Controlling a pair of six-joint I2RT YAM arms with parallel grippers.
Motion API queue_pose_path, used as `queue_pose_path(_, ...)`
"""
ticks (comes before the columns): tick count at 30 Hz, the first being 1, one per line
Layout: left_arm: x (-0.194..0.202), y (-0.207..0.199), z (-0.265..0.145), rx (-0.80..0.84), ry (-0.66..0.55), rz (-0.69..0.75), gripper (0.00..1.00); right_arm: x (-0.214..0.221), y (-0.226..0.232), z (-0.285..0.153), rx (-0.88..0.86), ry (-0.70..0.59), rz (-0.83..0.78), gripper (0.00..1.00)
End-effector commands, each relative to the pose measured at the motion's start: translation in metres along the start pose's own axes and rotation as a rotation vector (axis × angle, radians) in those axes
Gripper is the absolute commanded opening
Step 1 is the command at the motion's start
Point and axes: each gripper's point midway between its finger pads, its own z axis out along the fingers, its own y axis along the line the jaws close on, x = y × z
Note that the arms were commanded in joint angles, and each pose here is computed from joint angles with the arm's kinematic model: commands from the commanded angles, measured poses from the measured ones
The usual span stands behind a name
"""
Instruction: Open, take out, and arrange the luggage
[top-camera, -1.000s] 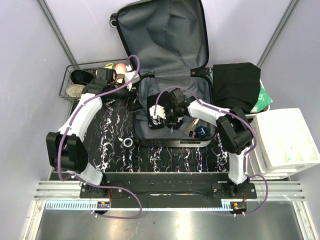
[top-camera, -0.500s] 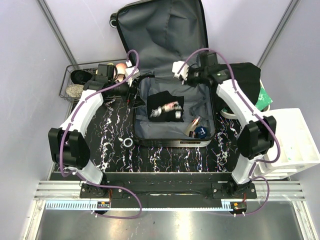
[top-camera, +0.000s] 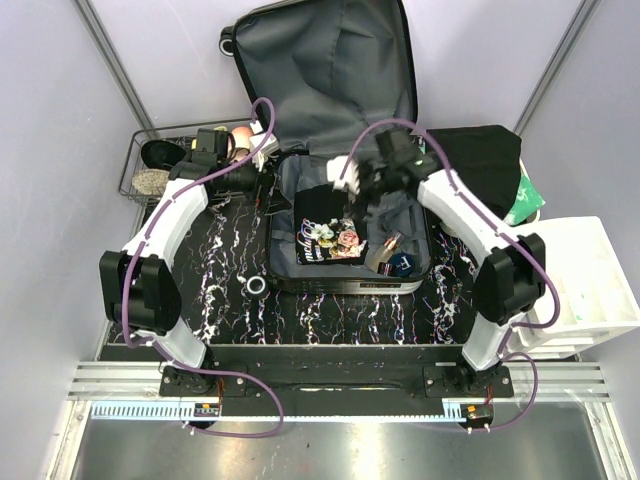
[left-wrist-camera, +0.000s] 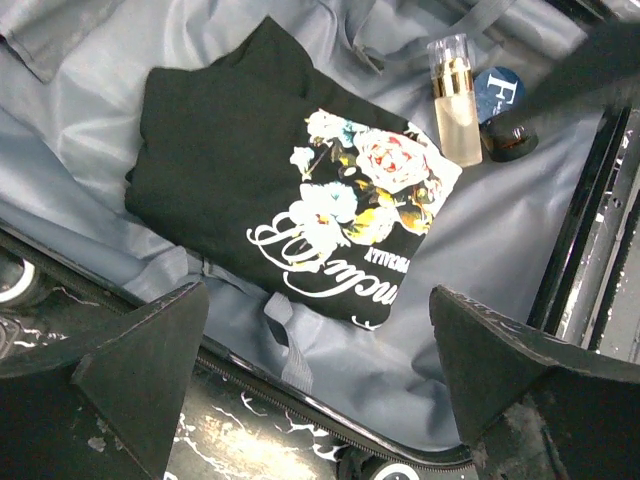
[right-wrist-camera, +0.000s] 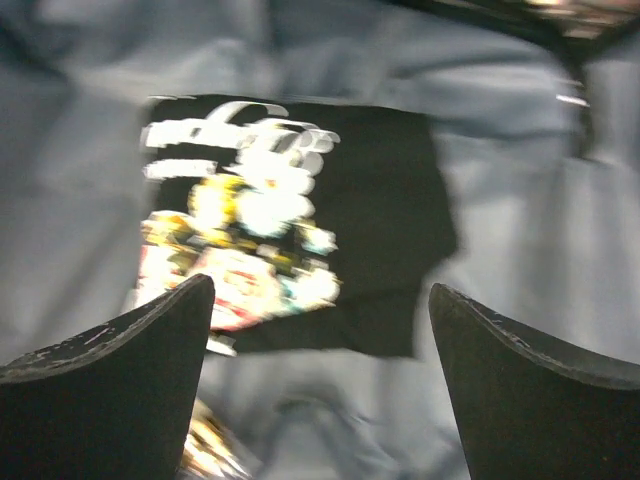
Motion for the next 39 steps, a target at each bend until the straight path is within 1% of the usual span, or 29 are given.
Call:
queue_pose_path(1,-0.010,-0.006,-0.013,-0.024,-0.045,0.038,0.98,-0.004,0.072,0.041,-0.172,-0.006,-0.031,0.97)
queue_pose_path(2,-0.007,-0.006,-0.014,-0.025,-0.039,0.031,0.98,0.007,0.088,0.054,-0.209,0.016,-0.020,0.97)
queue_pose_path(4,-0.006,-0.008,-0.016,-0.027,-0.038,0.025,0.98,0.011,0.096,0.071,-0.215,0.029,-0.045,0.96)
queue_pose_path(5,-0.004,-0.008,-0.017,-0.029,-0.037,0.022,0.98,0.024,0.104,0.083,-0.232,0.050,-0.026,0.96)
queue_pose_path(6,-0.004,-0.009,-0.018,-0.030,-0.037,0.023,0.98,0.032,0.105,0.089,-0.221,0.075,-0.026,0.95)
queue_pose_path(7,-0.003,-0.009,-0.019,-0.033,-0.036,0.024,0.98,0.033,0.103,0.099,-0.203,0.073,-0.049,0.96)
queue_pose_path(8,-0.002,-0.009,-0.020,-0.033,-0.035,0.024,0.98,0.049,0.111,0.111,-0.219,0.104,-0.044,0.95)
queue_pose_path(9,-0.001,-0.010,-0.020,-0.036,-0.032,0.025,0.98,0.060,0.110,0.117,-0.204,0.138,-0.051,0.95)
queue_pose_path(10,-0.002,-0.011,-0.022,-0.036,-0.032,0.026,0.98,0.065,0.107,0.124,-0.192,0.143,-0.062,0.95)
queue_pose_path(12,-0.001,-0.012,-0.023,-0.040,-0.026,0.035,0.98,0.085,0.111,0.138,-0.196,0.191,-0.060,0.93)
queue_pose_path(13,0.001,-0.013,-0.025,-0.042,-0.020,0.033,0.98,0.088,0.110,0.144,-0.188,0.199,-0.068,0.92)
queue_pose_path(16,0.005,-0.013,-0.029,-0.047,-0.014,0.044,0.98,0.109,0.116,0.154,-0.184,0.241,-0.070,0.85)
queue_pose_path(17,0.005,-0.012,-0.030,-0.052,-0.012,0.051,0.98,0.113,0.114,0.154,-0.168,0.255,-0.074,0.72)
queue_pose_path(19,0.008,-0.012,-0.031,-0.052,-0.007,0.050,0.98,0.111,0.109,0.154,-0.135,0.249,-0.065,0.61)
queue_pose_path(20,0.008,-0.013,-0.032,-0.049,-0.008,0.055,0.98,0.104,0.104,0.150,-0.119,0.235,-0.066,0.55)
queue_pose_path(21,0.008,-0.014,-0.032,-0.046,-0.008,0.055,0.98,0.099,0.102,0.147,-0.111,0.226,-0.057,0.40)
queue_pose_path(23,0.008,-0.013,-0.033,-0.044,-0.010,0.058,0.97,0.081,0.092,0.137,-0.082,0.195,-0.063,0.27)
queue_pose_path(24,0.008,-0.013,-0.032,-0.040,-0.012,0.059,0.97,0.075,0.089,0.133,-0.072,0.185,-0.059,0.14)
queue_pose_path(25,0.006,-0.012,-0.033,-0.042,-0.014,0.063,0.97,0.067,0.083,0.129,-0.060,0.174,-0.063,0.06)
queue_pose_path(26,0.006,-0.012,-0.032,-0.040,-0.014,0.060,0.97,0.057,0.076,0.122,-0.043,0.156,-0.070,0.00)
queue_pose_path(32,0.000,-0.009,-0.031,-0.027,-0.023,0.062,0.97,0.016,0.027,0.080,0.046,0.088,-0.060,0.00)
queue_pose_path(36,-0.001,-0.007,-0.028,-0.017,-0.024,0.054,0.96,0.007,-0.001,0.054,0.103,0.074,-0.071,0.00)
queue_pose_path(37,-0.002,-0.007,-0.028,-0.016,-0.026,0.055,0.96,0.005,-0.017,0.043,0.140,0.072,-0.070,0.00)
queue_pose_path(39,-0.003,-0.007,-0.027,-0.009,-0.028,0.052,0.96,0.008,-0.032,0.029,0.170,0.079,-0.069,0.00)
